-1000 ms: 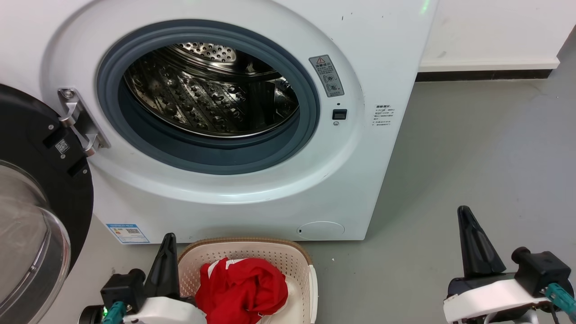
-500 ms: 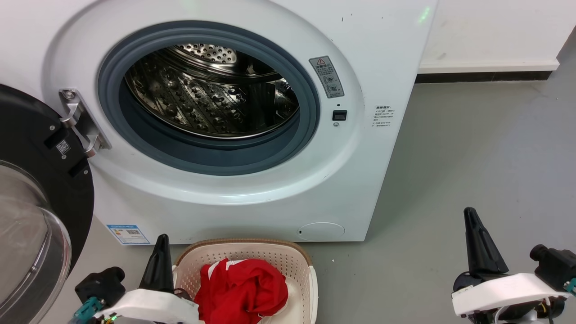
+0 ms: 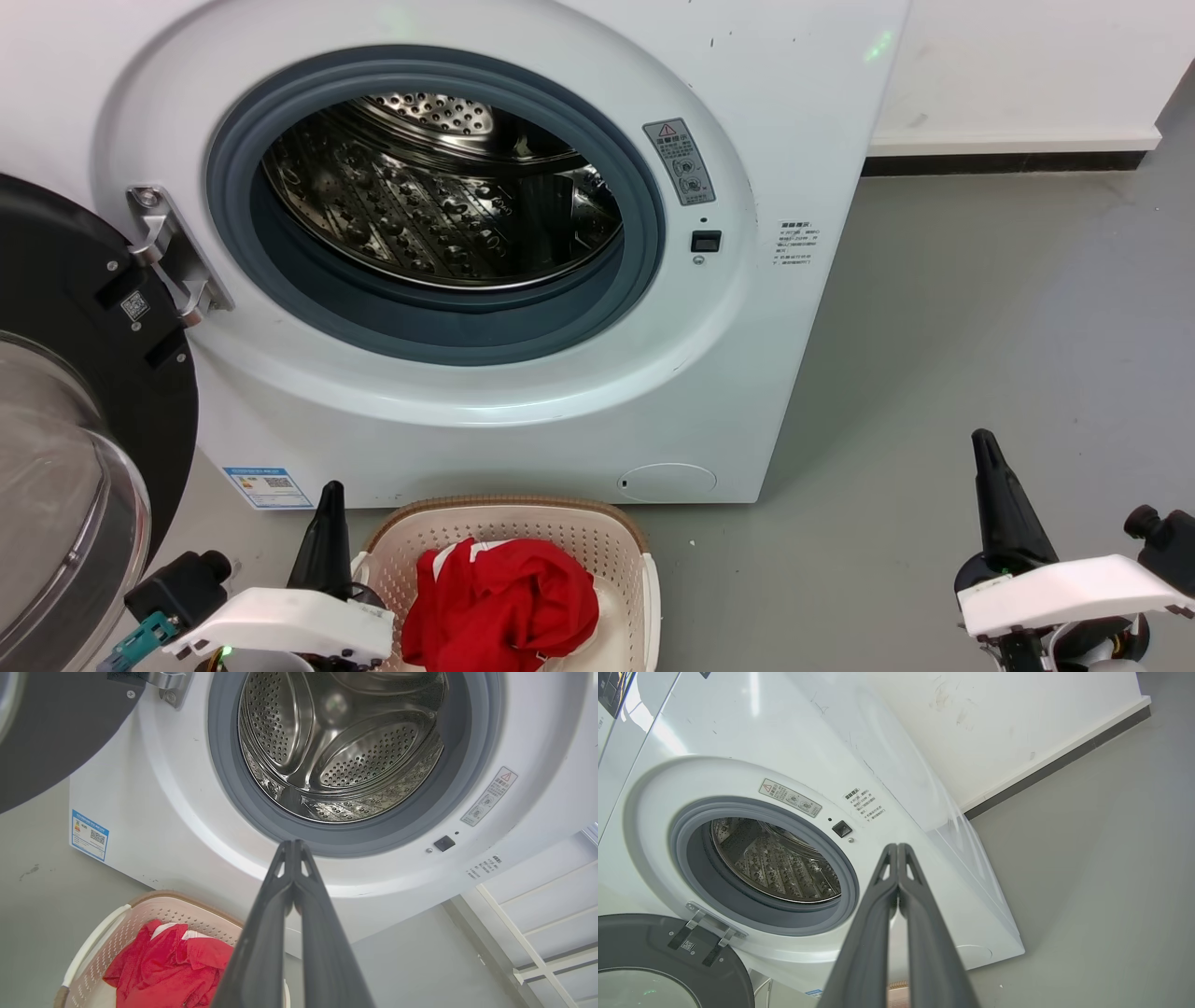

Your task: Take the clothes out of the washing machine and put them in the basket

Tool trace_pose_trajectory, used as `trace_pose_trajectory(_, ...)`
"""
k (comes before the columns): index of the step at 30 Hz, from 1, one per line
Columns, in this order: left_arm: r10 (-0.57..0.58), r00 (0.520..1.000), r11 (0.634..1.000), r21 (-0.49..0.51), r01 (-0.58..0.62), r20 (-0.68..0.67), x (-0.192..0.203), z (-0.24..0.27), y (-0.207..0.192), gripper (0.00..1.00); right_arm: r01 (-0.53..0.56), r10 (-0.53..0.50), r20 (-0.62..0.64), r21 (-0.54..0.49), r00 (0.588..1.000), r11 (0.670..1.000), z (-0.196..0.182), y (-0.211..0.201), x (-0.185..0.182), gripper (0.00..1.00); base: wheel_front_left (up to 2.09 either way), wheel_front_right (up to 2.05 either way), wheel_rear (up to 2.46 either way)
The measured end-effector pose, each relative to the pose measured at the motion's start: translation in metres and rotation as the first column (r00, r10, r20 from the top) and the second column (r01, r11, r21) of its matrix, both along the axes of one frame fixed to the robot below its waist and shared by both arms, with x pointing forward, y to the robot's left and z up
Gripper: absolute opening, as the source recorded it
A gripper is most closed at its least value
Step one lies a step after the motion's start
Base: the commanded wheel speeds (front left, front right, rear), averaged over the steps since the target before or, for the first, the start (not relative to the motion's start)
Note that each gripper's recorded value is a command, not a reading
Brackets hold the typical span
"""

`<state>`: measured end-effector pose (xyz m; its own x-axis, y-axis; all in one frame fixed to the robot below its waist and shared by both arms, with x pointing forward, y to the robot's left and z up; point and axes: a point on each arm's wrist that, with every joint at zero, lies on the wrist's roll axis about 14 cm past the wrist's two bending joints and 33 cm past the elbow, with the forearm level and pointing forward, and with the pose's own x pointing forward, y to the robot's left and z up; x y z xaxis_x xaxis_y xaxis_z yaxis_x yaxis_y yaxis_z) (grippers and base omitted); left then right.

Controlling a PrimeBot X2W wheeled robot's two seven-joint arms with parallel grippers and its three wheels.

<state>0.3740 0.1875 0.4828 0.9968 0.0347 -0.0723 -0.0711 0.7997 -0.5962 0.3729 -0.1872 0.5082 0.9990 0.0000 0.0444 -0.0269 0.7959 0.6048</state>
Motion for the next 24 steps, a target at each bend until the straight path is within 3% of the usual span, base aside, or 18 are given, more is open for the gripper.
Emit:
trace_pose_trajectory(10, 0.01, 1.0, 0.99, -0.143, -0.012, -0.016, 0.0009, -0.0026, 0.0021, 0.0, 0.012, -0.009, -0.024, 0.14, 1.0, 0.99, -0.0044, -0.0044, 0.0008, 0.0, 0.0, 0.0, 0.0)
trace_pose_trajectory(24, 0.021, 1.0, 0.948, -0.317, -0.026, -0.02, 0.0035, -0.0016, 0.0055, 0.0, 0.021, -0.007, -0.046, 0.311, 0.999, 0.95, -0.007, -0.0078, 0.0039, 0.0, 0.0, 0.0, 0.0)
